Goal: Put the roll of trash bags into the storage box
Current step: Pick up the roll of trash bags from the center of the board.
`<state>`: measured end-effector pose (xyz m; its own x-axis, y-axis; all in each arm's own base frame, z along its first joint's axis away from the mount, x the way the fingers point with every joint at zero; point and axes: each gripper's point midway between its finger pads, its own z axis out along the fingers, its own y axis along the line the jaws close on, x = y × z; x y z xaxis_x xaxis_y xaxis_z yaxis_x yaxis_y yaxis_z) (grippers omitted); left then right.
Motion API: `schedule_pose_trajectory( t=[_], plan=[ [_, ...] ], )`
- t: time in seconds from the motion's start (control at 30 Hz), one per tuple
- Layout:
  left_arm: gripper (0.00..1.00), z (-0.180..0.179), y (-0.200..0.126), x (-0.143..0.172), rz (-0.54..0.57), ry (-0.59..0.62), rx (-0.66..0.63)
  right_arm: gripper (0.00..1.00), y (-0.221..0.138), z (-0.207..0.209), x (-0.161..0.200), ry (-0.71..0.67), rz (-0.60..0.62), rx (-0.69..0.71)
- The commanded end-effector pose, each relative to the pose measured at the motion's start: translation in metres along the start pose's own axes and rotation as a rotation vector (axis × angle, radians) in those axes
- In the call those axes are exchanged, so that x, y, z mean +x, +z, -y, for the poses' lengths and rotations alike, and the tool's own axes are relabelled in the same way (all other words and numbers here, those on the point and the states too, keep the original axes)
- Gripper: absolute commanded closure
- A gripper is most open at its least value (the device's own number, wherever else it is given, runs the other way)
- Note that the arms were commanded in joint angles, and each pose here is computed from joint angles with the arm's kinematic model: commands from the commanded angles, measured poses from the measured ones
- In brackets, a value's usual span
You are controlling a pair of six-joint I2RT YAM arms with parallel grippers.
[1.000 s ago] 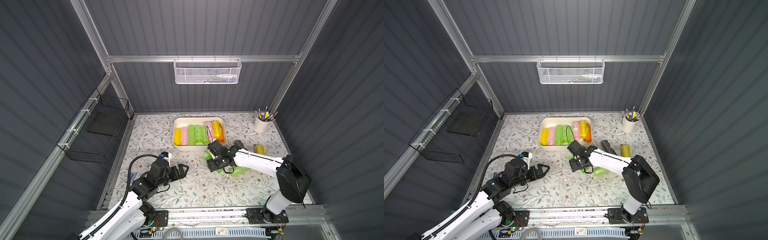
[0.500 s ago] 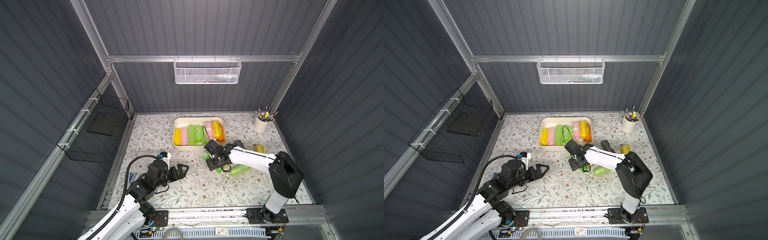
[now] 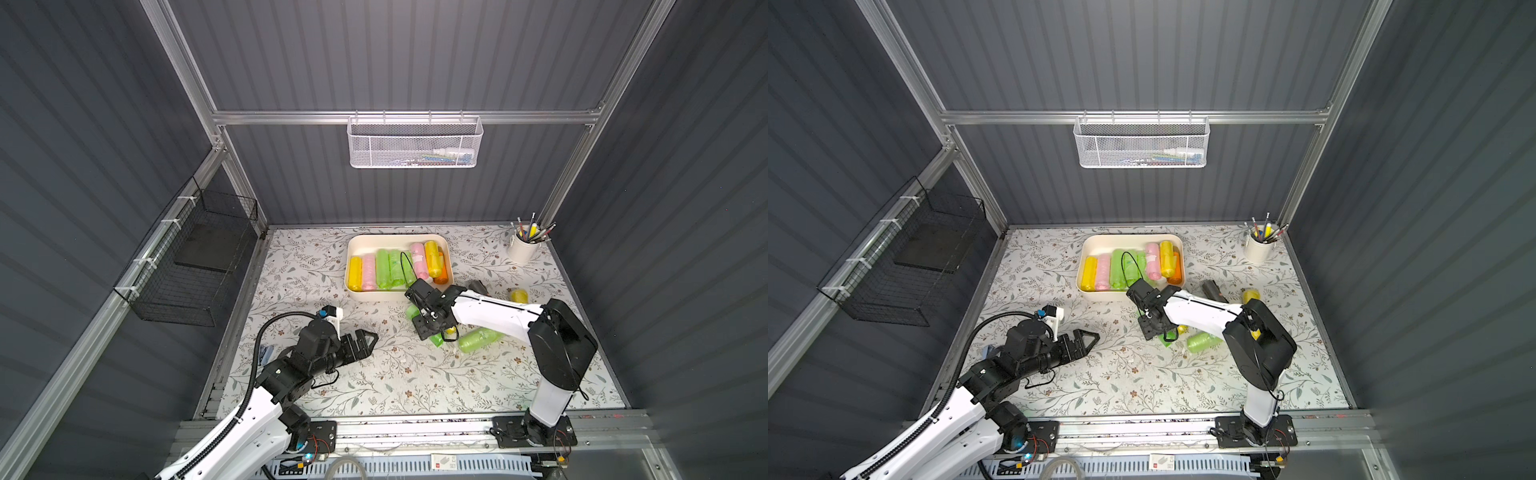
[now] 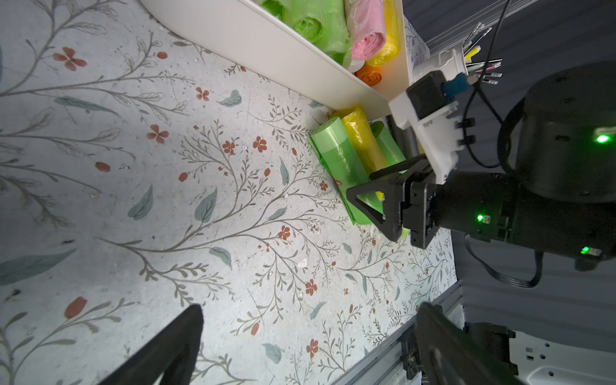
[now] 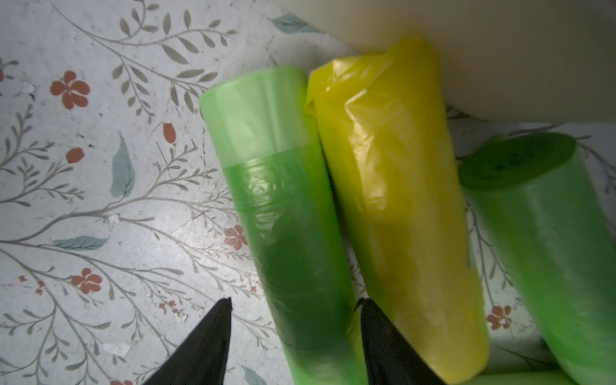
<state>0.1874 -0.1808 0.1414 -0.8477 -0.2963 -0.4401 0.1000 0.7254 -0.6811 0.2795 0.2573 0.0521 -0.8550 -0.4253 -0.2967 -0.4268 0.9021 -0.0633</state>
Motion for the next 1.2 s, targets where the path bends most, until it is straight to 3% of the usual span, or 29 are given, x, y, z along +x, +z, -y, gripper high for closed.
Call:
schedule_pose_trajectory(
  t=[0.0,1.17],
  plan=[
    [0.00,-0.002,0.001,0.006,-0.020,-0.010,0.005,0.38,0.000,0.001,-0.004,-0.032,-0.007,0.026],
    [0.00,0.004,0.002,0.005,-0.023,-0.053,0.033,0.40,0.020,0.006,-0.007,-0.079,-0.049,0.095]
  ],
)
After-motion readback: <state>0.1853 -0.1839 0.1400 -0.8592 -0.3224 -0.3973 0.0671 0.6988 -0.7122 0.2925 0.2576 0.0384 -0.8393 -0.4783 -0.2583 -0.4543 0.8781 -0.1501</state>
